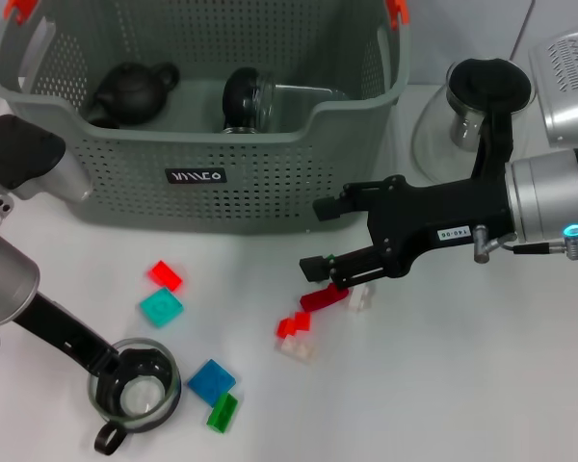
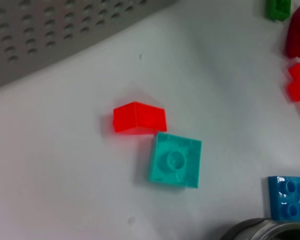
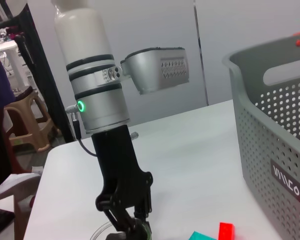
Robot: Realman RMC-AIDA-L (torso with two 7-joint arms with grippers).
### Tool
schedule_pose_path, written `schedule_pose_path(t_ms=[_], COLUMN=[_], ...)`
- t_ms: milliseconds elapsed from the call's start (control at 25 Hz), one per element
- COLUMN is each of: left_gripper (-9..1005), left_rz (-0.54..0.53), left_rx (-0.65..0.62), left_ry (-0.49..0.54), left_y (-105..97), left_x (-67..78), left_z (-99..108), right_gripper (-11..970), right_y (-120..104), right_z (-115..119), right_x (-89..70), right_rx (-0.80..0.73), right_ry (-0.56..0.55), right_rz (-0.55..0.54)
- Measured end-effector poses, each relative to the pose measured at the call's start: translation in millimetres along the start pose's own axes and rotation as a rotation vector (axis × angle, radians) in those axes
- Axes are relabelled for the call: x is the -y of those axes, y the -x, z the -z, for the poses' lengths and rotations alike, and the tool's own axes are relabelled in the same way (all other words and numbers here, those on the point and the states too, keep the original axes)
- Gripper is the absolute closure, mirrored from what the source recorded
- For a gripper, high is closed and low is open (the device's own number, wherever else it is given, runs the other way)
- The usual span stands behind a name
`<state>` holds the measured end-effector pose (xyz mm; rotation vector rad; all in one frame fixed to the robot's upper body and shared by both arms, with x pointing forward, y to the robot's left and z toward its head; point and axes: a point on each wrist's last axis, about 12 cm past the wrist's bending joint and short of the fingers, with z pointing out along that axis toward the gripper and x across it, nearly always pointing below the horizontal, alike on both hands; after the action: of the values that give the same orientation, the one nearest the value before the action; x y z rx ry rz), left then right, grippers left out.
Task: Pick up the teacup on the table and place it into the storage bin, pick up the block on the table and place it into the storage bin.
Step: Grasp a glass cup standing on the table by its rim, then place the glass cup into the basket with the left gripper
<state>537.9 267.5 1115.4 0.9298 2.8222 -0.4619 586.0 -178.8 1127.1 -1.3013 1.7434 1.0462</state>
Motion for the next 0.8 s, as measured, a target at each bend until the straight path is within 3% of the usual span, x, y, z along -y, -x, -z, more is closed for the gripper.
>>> schedule_pose_path(t_ms=[160, 400, 600, 800], left_gripper=[790, 956, 955, 955], left_rz=[-0.004, -0.011, -0.024, -0.052], left_rx=[0.002, 0.012, 0.007, 0.061], left_ry=[0.007, 0.017, 0.002, -0.053], left_y=[1, 3, 3, -1], left_x=[0.2, 0.7, 5.1, 14.1], left_z=[1, 5, 15, 50], right_gripper=[46, 45, 46, 47], right_y=[0, 1, 2, 2], right_z=[0, 1, 2, 4], right_x=[0.2, 0.3, 1.3, 1.1], right_rx=[0.003, 0.008, 0.017, 0.019], right_ry=[-0.001, -0.002, -0.008, -0.003], right_rz=[-0.001, -0.001, 0.009, 0.010])
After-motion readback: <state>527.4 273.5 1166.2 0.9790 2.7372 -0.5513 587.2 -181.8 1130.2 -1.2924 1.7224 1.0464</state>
